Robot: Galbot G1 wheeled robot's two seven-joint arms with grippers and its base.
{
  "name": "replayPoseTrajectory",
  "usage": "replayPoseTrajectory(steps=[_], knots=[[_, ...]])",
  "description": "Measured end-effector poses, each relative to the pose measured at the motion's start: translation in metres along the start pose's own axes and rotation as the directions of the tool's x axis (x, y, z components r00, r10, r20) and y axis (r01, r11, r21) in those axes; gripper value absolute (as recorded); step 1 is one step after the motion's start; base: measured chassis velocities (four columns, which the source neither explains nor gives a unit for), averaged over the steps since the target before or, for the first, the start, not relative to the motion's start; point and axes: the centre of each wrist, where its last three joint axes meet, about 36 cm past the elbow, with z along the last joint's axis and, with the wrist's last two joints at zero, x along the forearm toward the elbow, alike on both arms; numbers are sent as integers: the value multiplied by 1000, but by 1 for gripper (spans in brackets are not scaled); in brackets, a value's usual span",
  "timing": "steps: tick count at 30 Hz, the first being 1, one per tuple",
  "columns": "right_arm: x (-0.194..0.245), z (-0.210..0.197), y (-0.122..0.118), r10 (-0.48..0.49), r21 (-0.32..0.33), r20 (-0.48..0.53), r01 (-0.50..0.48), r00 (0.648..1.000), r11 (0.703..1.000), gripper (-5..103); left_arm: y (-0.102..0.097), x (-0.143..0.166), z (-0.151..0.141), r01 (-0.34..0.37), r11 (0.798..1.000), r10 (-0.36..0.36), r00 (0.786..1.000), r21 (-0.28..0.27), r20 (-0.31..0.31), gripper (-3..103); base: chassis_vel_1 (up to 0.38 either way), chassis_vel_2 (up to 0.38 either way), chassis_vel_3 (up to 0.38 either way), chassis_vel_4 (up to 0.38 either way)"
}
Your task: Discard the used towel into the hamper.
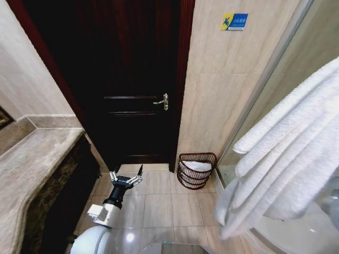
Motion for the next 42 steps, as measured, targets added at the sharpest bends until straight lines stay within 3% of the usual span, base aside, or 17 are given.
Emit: replayPoseTrajectory(steps=[31, 42], knots=[[-3, 15, 17, -63, -19, 24, 64, 998, 998, 10, 0, 0, 0, 0, 1000, 0, 1000, 0, 0, 100, -110, 106, 107, -106], [-2, 31, 4, -61, -7, 11, 62, 998, 998, 10, 0, 0, 0, 0, 1000, 0, 1000, 0, 0, 100, -87, 84, 86, -81]])
